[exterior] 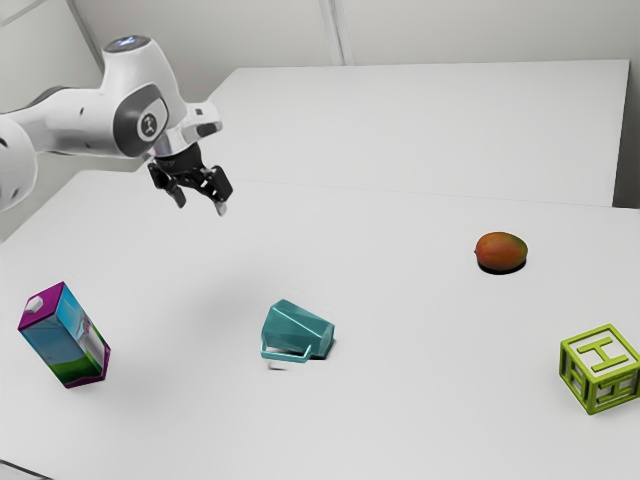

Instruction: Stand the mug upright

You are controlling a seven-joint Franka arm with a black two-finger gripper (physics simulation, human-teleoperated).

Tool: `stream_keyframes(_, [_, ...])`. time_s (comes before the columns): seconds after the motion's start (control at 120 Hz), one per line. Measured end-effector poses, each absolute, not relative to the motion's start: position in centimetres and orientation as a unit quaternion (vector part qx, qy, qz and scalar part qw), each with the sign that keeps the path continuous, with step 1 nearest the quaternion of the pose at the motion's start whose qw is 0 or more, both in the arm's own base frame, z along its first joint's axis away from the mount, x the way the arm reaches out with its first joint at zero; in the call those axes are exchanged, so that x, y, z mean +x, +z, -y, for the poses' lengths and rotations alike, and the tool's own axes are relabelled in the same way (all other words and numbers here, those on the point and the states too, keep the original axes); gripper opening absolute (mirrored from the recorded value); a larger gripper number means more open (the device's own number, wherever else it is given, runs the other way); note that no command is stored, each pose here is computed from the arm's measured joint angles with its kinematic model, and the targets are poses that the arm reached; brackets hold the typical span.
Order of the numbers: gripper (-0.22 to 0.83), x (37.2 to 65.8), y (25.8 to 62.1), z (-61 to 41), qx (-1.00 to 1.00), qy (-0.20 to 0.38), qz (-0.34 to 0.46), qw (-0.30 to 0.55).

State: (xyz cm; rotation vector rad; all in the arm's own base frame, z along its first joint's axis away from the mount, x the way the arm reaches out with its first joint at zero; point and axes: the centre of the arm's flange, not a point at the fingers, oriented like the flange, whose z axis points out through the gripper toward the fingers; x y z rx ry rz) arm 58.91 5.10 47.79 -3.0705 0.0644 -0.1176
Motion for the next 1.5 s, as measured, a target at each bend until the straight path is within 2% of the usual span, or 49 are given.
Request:
stream_keyframes(0.125, [0.62,57.4,47.0,-5.3,-0.999,-0.031,-0.005,0.007])
stream_keyframes(0.317, [0.62,54.8,41.8,-5.7,-0.987,0.028,0.082,-0.132])
stream_keyframes(0.433, [0.62,54.7,38.1,-4.8,-0.973,0.068,0.113,-0.192])
stream_keyframes(0.608, [0.61,54.9,34.9,-1.7,-0.956,0.109,0.117,-0.246])
stream_keyframes(1.208, [0.62,54.9,28.6,-0.3,-0.912,0.151,0.142,-0.355])
stream_keyframes(1.5, [0.61,54.6,28.2,0.4,-0.899,0.156,0.122,-0.391])
